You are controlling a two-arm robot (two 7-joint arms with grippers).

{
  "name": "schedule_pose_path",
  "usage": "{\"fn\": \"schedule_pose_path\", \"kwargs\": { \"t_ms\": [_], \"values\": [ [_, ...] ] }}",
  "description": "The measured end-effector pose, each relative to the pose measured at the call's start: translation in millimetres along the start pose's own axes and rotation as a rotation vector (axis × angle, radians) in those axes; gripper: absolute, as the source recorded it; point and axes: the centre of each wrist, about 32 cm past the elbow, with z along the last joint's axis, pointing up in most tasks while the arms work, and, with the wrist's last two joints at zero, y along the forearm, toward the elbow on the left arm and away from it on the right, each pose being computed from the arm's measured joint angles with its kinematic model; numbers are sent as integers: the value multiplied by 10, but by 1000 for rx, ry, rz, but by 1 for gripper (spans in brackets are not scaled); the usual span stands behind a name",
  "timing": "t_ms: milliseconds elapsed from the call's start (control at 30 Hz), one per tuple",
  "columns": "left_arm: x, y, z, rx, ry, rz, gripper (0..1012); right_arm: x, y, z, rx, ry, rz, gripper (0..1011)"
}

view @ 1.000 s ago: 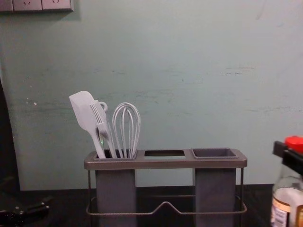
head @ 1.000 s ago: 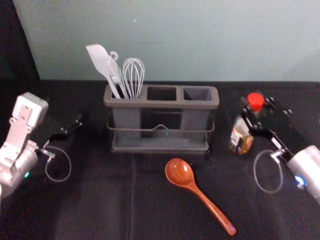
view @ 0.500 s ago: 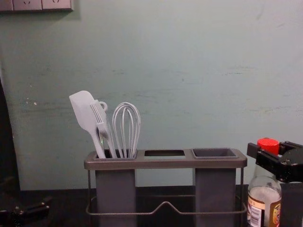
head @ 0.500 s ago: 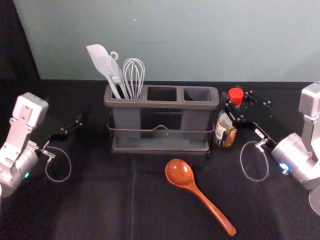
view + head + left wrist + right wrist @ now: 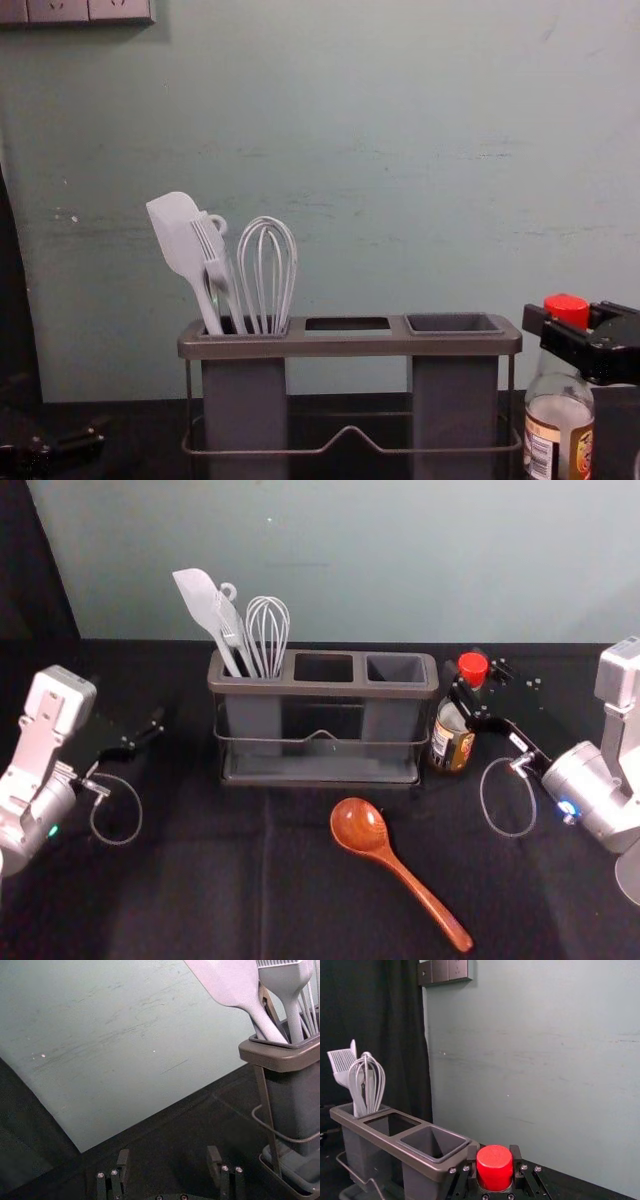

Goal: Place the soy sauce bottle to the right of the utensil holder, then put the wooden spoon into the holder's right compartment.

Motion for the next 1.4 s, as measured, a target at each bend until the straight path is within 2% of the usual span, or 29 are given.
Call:
{"fn": "schedule_pose_path", "kwargs": {
  "t_ms": [733, 967, 1200, 1300, 1400],
  "values": [
    [0, 0, 0, 0, 0, 0, 1000, 28, 18, -87, 0, 46, -40, 392],
    [0, 0, 0, 0, 0, 0, 1000, 43, 1, 17, 39, 35, -52, 577],
    [0, 0, 0, 0, 0, 0, 1000, 22, -87, 263, 100, -2, -69, 814],
    [0, 0, 0, 0, 0, 0, 1000, -44, -198, 397, 113, -18, -74, 886],
    [0, 0, 0, 0, 0, 0, 1000, -106, -280, 458, 110, -23, -70, 965]
  ]
}}
